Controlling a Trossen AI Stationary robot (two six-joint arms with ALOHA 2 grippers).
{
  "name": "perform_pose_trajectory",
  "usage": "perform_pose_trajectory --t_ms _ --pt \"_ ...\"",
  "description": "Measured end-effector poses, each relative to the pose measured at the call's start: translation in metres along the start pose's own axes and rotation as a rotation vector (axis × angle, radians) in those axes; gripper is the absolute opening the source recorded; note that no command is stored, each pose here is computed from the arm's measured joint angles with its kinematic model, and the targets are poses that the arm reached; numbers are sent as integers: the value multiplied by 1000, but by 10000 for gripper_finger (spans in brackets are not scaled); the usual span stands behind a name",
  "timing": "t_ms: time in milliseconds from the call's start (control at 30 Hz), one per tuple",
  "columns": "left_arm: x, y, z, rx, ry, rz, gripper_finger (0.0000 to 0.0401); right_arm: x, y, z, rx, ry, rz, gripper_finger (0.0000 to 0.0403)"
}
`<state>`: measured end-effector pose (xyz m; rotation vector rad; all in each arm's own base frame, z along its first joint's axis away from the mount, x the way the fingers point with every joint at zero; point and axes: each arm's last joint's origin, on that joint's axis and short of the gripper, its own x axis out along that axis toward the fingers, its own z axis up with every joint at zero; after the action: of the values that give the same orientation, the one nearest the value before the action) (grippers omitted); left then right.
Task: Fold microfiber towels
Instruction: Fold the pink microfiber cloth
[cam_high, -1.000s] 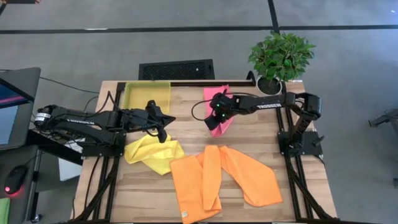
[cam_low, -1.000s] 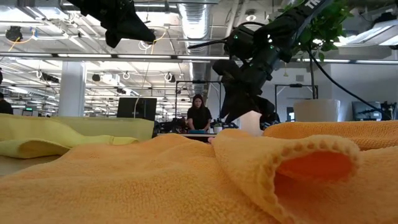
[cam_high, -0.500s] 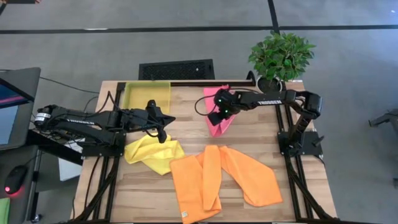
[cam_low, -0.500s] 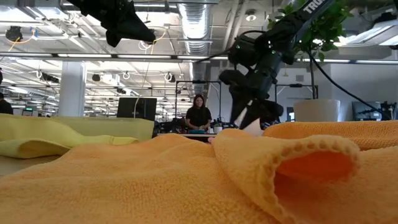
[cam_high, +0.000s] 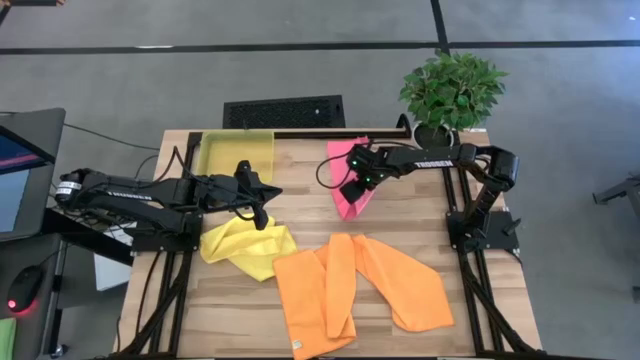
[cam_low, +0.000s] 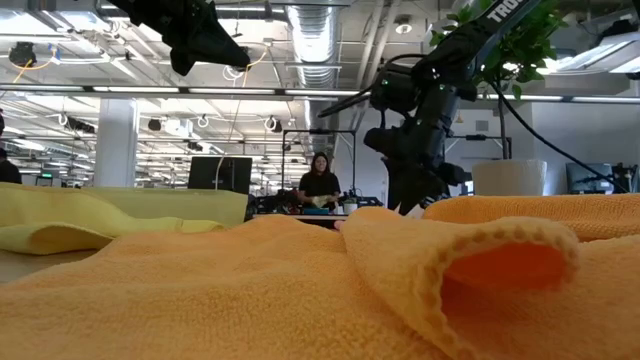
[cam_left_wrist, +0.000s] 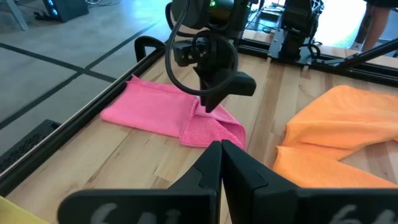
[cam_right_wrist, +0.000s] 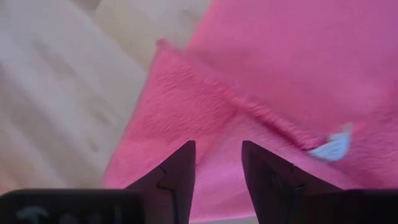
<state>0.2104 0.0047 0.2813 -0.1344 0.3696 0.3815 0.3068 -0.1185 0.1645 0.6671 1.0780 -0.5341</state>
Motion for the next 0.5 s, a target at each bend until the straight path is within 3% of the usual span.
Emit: perform_pose_trajectory --t_ms 500 --pt "0 0 0 -1 0 0 0 0 9 1 -55 -71 -30 127"
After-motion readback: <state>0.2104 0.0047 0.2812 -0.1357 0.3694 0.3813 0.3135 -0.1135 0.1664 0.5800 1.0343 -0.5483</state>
